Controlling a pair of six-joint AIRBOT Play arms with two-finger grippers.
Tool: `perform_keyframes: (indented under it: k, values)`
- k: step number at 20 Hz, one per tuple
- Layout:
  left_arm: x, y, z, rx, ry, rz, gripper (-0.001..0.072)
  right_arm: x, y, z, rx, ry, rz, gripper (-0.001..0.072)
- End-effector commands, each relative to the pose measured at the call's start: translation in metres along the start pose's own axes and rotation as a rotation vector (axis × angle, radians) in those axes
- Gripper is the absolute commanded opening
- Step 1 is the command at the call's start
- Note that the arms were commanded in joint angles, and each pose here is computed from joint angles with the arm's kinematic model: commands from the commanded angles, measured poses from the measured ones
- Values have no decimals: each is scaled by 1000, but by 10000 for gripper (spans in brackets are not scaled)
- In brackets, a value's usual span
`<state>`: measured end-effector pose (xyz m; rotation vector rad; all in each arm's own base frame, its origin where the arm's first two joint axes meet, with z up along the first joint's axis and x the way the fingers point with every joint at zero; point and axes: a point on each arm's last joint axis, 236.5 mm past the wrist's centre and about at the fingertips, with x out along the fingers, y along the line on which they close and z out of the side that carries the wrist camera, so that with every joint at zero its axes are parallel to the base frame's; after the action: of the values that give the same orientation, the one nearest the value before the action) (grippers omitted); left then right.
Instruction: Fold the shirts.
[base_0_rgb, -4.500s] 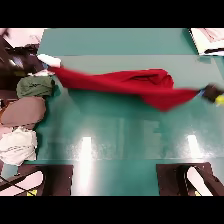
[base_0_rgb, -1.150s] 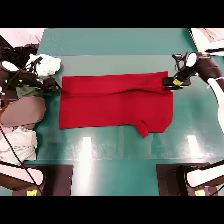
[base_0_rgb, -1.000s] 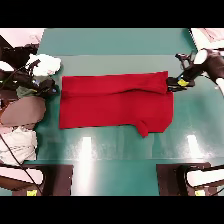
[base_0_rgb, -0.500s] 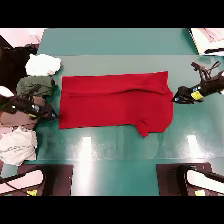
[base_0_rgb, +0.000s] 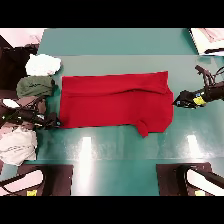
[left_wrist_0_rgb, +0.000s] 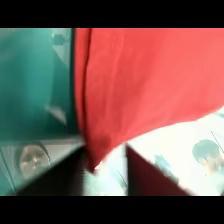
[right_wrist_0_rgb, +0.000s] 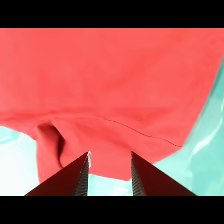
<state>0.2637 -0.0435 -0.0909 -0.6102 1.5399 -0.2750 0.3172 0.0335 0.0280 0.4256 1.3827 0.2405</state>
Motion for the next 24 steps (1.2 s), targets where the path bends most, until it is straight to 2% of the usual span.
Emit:
perform_keyframes:
  k: [1,2,4,7,13,16,20,21,22,23,24]
  values:
    - [1,-8,11,7,-52,-35,52,-2,-11,-11,-9,40,-48,317]
    - [0,-12,14,4,-64,-50,23,-2,-16,-13,-7,48,-71,316]
    - [-9,-19,23,26,-82,-60,22,-2,-30,-19,-4,69,-124,316]
    - [-32,-32,39,82,-134,-59,21,19,-56,-52,101,154,-117,316]
    - [-45,-41,45,112,-162,-61,22,85,-55,-85,361,109,82,317]
    - [-45,-42,43,113,-154,-64,22,103,-43,-81,374,59,125,317]
    - [-45,-42,41,113,-146,-67,22,114,-32,-74,296,31,97,304]
    - [-45,-42,40,114,-141,-67,22,115,-31,-73,285,28,92,272]
    - [-45,-43,39,115,-136,-68,22,115,-32,-75,275,33,85,89]
    - [-44,-43,38,119,-131,-69,22,115,-31,-76,276,39,88,15]
    - [-45,-42,37,131,-127,-64,21,113,-31,-78,281,46,92,15]
